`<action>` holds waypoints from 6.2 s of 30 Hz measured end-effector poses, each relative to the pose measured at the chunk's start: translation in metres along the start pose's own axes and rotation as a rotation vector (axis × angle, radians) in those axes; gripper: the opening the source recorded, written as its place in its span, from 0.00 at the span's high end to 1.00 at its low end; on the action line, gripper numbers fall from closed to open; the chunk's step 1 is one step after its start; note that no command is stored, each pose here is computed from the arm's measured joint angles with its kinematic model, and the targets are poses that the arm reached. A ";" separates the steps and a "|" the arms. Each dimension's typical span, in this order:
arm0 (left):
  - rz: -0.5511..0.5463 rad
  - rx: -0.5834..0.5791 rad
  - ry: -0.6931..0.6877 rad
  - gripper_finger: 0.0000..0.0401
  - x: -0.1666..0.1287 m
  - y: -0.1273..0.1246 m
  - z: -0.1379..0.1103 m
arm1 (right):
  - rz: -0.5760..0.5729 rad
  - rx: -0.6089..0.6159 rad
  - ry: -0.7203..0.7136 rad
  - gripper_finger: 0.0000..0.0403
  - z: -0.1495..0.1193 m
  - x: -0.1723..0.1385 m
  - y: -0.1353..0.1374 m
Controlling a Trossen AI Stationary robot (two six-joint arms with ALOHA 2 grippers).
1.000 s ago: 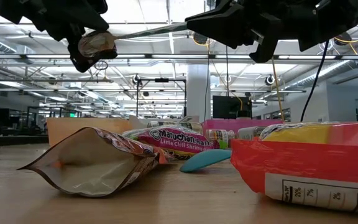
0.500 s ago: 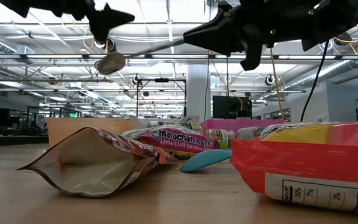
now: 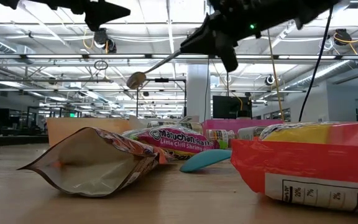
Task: Pick & Place Food Item
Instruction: Put the blue patterned spoon into the white bin, then put the gold seasoning bottle into the red bin
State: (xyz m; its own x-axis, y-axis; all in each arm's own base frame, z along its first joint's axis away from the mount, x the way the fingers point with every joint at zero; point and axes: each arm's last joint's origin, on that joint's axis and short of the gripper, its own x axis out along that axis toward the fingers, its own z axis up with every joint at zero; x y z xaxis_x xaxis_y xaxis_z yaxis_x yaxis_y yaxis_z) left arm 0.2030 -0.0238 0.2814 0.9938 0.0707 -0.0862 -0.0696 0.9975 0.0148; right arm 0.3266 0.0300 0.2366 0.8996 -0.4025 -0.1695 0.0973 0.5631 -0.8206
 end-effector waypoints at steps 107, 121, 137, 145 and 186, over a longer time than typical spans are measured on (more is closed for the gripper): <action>0.121 0.066 0.026 0.32 0.018 -0.003 -0.011 | 0.086 0.097 0.482 0.64 -0.057 0.107 0.015; 0.120 0.062 0.030 0.32 0.018 -0.003 -0.011 | 0.127 0.139 0.492 0.55 -0.063 0.107 0.015; 0.121 0.062 0.038 0.32 0.018 -0.003 -0.012 | 0.143 0.126 0.456 0.45 -0.048 0.101 0.023; 0.121 0.045 0.057 0.32 0.018 -0.003 -0.014 | 0.115 0.077 0.387 0.45 -0.010 0.077 0.028; 0.141 0.021 0.177 0.32 0.051 -0.004 -0.048 | -0.124 0.366 0.114 0.46 -0.030 -0.081 0.019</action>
State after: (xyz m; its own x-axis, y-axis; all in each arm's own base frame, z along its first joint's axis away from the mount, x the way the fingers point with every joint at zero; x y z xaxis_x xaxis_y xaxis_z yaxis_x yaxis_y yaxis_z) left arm 0.2502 -0.0236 0.2295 0.9435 0.2115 -0.2550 -0.2030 0.9774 0.0596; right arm 0.2432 0.0514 0.2183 0.8207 -0.5492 -0.1578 0.3655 0.7169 -0.5937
